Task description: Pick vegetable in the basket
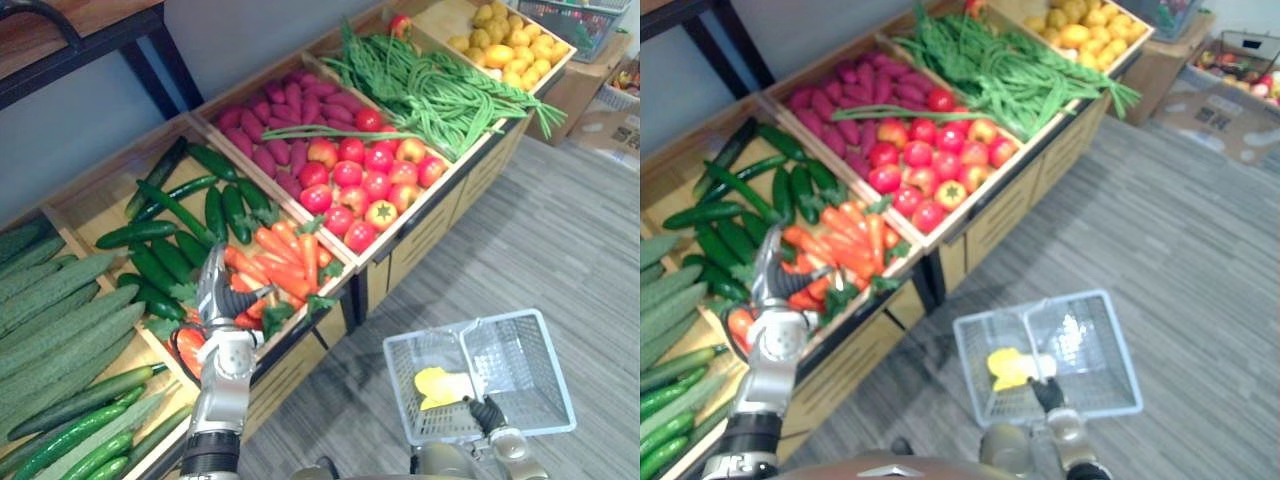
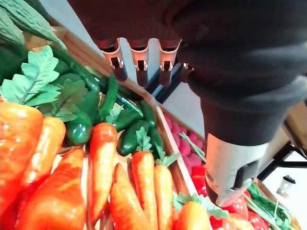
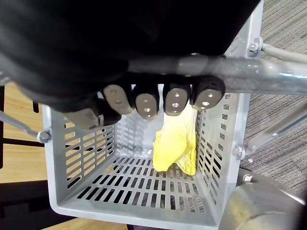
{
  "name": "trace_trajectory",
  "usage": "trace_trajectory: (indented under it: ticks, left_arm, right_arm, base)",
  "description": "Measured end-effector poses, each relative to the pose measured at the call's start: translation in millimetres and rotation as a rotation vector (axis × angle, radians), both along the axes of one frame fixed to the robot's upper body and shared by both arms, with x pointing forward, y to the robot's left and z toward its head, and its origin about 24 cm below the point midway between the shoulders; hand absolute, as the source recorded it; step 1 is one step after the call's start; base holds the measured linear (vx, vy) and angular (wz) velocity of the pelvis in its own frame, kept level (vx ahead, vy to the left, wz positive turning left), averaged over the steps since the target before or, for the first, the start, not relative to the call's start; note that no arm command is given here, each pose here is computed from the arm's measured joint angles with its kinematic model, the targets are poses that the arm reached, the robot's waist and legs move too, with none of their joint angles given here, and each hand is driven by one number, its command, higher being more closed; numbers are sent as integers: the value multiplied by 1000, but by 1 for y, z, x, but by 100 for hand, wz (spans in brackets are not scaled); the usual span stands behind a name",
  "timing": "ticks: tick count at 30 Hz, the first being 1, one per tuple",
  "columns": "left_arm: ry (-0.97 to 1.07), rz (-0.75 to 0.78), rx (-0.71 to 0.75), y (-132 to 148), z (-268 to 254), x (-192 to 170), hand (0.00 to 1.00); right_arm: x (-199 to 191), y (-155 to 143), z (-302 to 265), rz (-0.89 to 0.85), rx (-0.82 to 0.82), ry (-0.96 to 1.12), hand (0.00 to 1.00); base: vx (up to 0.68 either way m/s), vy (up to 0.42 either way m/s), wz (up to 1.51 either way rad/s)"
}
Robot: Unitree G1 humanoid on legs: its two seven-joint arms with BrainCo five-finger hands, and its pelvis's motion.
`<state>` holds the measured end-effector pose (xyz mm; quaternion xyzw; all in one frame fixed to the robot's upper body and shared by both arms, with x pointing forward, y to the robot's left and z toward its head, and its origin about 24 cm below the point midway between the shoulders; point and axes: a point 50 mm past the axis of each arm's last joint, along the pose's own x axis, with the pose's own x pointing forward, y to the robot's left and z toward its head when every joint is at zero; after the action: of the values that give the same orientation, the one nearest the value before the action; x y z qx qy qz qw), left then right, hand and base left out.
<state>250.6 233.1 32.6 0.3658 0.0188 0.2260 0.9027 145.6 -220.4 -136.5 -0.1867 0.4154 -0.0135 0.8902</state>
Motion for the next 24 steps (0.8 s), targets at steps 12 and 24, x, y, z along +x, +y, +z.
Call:
trace_trajectory:
  ticks: [12, 24]
  left_arm:
    - [37, 157, -258, 6, -32, -32, 0]
    - [21, 200, -401, 0, -42, -49, 0]
  right_arm:
    - [-5, 4, -3, -5, 12, 19, 100]
    - [-9, 7, -3, -2, 16, 15, 100]
  base:
    - [-20, -35, 6]
    - [-24, -33, 5]
